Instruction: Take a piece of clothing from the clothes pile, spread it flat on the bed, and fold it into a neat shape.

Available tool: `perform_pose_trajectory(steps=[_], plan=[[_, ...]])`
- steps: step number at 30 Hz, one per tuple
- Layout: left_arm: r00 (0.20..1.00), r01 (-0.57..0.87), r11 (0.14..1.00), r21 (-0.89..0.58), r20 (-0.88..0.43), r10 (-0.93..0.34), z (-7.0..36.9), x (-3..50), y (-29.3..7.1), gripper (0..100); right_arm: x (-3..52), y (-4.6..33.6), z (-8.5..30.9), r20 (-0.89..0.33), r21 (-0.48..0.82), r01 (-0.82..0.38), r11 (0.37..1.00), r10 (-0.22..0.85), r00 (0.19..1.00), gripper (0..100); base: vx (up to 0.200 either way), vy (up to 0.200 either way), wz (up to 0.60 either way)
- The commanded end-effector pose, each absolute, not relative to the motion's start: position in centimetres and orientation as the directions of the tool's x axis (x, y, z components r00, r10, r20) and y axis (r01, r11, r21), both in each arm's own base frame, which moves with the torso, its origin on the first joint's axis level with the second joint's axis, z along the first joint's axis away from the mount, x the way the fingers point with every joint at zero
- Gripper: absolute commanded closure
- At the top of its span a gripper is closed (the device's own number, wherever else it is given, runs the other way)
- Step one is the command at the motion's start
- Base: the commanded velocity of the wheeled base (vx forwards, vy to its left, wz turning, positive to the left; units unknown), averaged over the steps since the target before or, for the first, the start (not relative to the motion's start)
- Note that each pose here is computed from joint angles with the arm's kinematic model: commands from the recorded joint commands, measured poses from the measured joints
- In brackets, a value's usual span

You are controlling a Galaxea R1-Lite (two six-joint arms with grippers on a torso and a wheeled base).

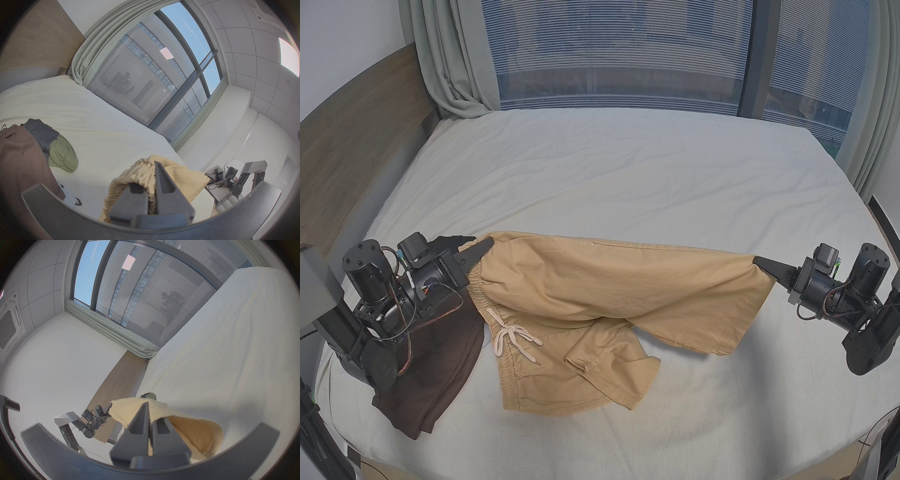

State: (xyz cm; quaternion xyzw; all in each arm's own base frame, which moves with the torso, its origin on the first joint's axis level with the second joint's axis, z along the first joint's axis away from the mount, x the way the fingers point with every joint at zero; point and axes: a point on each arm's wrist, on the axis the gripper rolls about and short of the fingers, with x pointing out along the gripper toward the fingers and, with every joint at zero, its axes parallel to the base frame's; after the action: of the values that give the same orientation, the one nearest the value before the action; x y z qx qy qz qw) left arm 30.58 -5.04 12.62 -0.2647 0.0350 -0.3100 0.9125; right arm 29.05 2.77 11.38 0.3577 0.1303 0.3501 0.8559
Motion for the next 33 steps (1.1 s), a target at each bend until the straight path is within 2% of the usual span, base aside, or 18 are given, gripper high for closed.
perform_pose_trajectory(steps=[1,12,18,33], plan=[[0.811,0.538,0.673,-0.507,0.094,-0.578,12.3,30.9,-4.8,100,29.2,2.7,11.0,0.018,0.710,-0.497,0.500,0.692,0.722,100,0.000,0.000,0.00],[0.811,0.544,0.674,-0.499,0.108,-0.575,12.7,30.8,-4.7,100,29.3,3.1,11.1,0.022,0.705,-0.505,0.498,0.696,0.718,100,0.000,0.000,0.00],[0.813,0.541,0.677,-0.499,0.105,-0.573,12.6,31.1,-4.8,100,31.0,3.4,10.6,0.031,0.679,-0.517,0.522,0.683,0.730,100,0.000,0.000,0.00],[0.859,0.488,0.711,-0.506,0.133,-0.494,10.3,36.7,-5.3,100,35.9,3.4,7.8,0.028,0.682,-0.499,0.534,0.664,0.748,100,0.000,0.000,0.00]])
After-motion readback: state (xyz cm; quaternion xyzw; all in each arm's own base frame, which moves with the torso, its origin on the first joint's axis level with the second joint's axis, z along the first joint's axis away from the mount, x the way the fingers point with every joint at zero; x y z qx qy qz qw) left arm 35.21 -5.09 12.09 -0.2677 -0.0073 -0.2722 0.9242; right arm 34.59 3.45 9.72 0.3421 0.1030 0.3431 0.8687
